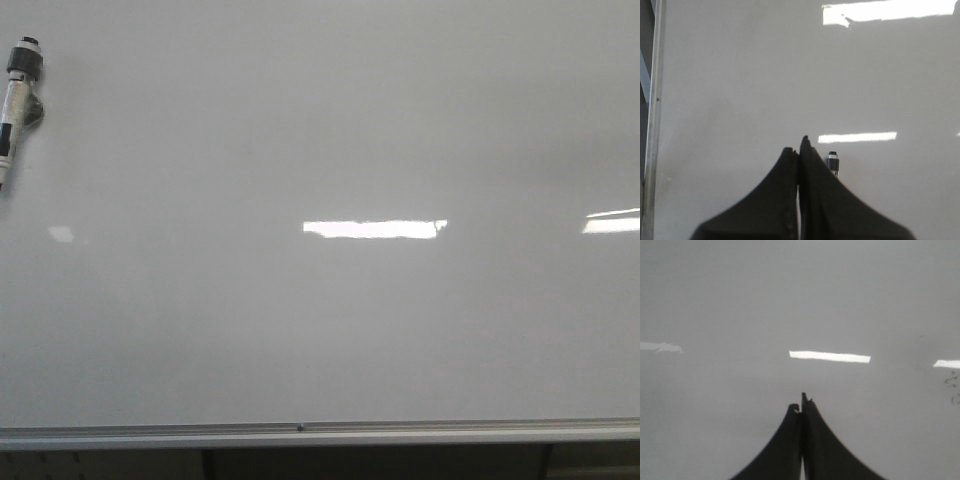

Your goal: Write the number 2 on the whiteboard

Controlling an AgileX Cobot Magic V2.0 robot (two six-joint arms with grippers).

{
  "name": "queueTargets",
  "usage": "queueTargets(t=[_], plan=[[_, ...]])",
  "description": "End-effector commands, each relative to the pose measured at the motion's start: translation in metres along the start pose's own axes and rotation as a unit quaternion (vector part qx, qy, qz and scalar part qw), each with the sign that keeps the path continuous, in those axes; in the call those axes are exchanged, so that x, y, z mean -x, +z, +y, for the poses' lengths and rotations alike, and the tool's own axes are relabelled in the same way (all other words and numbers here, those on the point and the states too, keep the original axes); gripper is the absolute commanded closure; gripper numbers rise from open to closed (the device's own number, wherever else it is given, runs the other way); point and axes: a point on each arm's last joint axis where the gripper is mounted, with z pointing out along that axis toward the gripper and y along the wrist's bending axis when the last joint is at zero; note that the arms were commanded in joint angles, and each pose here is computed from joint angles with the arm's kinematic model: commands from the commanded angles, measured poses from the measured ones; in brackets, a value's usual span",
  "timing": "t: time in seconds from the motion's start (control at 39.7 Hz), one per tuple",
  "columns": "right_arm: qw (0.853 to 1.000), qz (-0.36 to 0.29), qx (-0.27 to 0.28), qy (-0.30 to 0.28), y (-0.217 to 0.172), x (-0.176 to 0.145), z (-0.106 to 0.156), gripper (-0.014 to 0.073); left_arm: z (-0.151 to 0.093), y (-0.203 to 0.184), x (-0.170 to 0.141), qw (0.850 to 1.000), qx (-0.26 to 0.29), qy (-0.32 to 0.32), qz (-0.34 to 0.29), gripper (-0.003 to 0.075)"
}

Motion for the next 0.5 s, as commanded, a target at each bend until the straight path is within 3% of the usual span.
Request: queueTargets(t=[0.0, 0.28, 0.48], plan=[[1.000, -0.012, -0.005, 0.002, 0.013, 0.012, -0.001, 0.0664, -0.001, 0.011, 0.010, 1.000, -0.006, -0.004, -0.006, 0.0740], [0.997, 0.072, -0.002, 0.005, 0.039, -0.003, -0.002, 0.0664, -0.001, 0.034, -0.008, 0.996, -0.008, -0.004, 0.090, 0.0740], [0.992, 0.122, 0.001, 0.006, 0.052, -0.013, -0.002, 0.0664, -0.001, 0.044, -0.013, 0.994, -0.009, -0.004, 0.107, 0.0740]])
